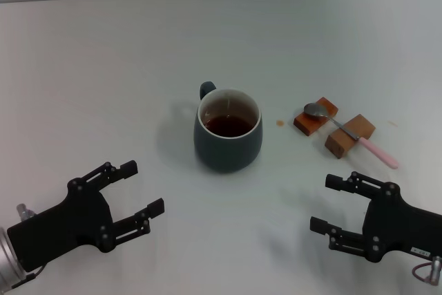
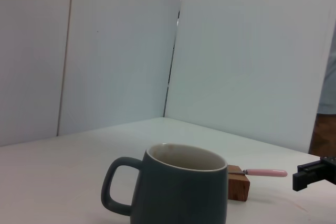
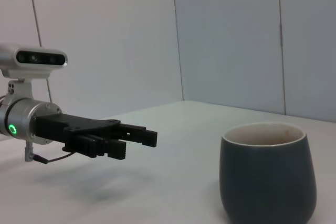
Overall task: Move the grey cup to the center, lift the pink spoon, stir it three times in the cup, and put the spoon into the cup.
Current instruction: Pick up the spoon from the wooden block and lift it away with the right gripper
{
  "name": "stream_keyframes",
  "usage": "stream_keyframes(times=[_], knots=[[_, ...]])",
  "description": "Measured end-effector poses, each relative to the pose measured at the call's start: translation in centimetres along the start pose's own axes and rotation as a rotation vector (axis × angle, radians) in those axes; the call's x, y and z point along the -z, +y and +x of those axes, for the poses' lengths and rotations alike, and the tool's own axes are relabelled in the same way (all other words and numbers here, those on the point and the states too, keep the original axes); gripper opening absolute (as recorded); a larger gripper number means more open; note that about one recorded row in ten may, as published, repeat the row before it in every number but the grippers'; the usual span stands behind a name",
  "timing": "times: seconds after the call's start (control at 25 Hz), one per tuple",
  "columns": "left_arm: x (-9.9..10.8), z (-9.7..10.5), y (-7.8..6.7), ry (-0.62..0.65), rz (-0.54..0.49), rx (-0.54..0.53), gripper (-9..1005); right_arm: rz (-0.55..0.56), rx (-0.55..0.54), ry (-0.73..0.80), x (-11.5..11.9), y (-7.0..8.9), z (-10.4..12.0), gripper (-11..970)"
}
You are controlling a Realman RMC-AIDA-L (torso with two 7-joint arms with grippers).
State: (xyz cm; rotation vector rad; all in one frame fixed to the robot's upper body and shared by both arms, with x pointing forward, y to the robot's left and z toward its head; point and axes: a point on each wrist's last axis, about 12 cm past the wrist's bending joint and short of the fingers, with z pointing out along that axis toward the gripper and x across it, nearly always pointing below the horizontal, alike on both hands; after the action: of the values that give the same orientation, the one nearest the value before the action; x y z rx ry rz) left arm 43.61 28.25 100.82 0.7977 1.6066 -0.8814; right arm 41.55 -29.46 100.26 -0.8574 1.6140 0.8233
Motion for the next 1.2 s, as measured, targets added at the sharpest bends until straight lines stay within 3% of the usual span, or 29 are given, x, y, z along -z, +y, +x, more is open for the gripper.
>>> stream_keyframes(times=[0.16, 0.36, 0.4, 0.44, 0.56, 0.6, 0.64, 0.68, 0.76, 0.8, 0.84, 0.96, 1.0, 1.04, 1.2], knots=[[0.0, 0.0, 0.0, 0.003, -0.002, -0.006, 814, -0.001, -0.007, -0.007, 0.0, 0.2, 0.0, 756], [0.1, 0.0, 0.1, 0.0, -0.011, -0.014, 814, -0.005, -0.113, -0.105, 0.2, 0.7, -0.7, 756], [0.0, 0.0, 0.1, -0.003, -0.014, -0.012, 814, 0.024, -0.202, -0.184, 0.7, 0.8, -1.3, 756], [0.0, 0.0, 0.1, -0.003, -0.014, -0.012, 814, 0.024, -0.202, -0.184, 0.7, 0.8, -1.3, 756], [0.0, 0.0, 0.2, -0.005, -0.018, -0.012, 814, 0.075, -0.363, -0.314, 1.8, 1.0, -1.9, 756], [0.0, -0.1, 0.2, -0.006, -0.018, -0.015, 814, 0.108, -0.471, -0.385, 2.5, 1.2, -2.0, 756], [0.0, -0.1, 0.2, -0.006, -0.018, -0.015, 814, 0.108, -0.471, -0.385, 2.5, 1.2, -2.0, 756], [0.0, -0.1, 0.3, -0.006, -0.018, -0.016, 814, 0.129, -0.598, -0.434, 3.1, 1.4, -1.8, 755], [-0.1, -0.2, 0.3, -0.007, -0.016, -0.019, 814, 0.135, -0.649, -0.449, 3.3, 1.5, -1.8, 755], [-0.1, -0.2, 0.4, -0.007, -0.016, -0.022, 814, 0.135, -0.785, -0.475, 3.7, 1.6, -1.6, 755], [-0.1, -0.2, 0.4, -0.007, -0.016, -0.022, 814, 0.135, -0.785, -0.475, 3.7, 1.6, -1.6, 755], [-0.1, -0.3, 0.4, -0.009, -0.015, -0.023, 815, 0.139, -0.972, -0.497, 4.2, 1.5, -1.2, 755], [-0.1, -0.3, 0.4, -0.009, -0.016, -0.023, 815, 0.149, -1.087, -0.495, 4.6, 1.4, -0.8, 755], [-0.1, -0.3, 0.4, -0.009, -0.016, -0.023, 815, 0.149, -1.087, -0.495, 4.6, 1.4, -0.8, 755], [0.1, -0.3, 0.4, -0.012, -0.016, -0.023, 815, 0.197, -1.297, -0.48, 5.6, 1.4, 0.2, 755]])
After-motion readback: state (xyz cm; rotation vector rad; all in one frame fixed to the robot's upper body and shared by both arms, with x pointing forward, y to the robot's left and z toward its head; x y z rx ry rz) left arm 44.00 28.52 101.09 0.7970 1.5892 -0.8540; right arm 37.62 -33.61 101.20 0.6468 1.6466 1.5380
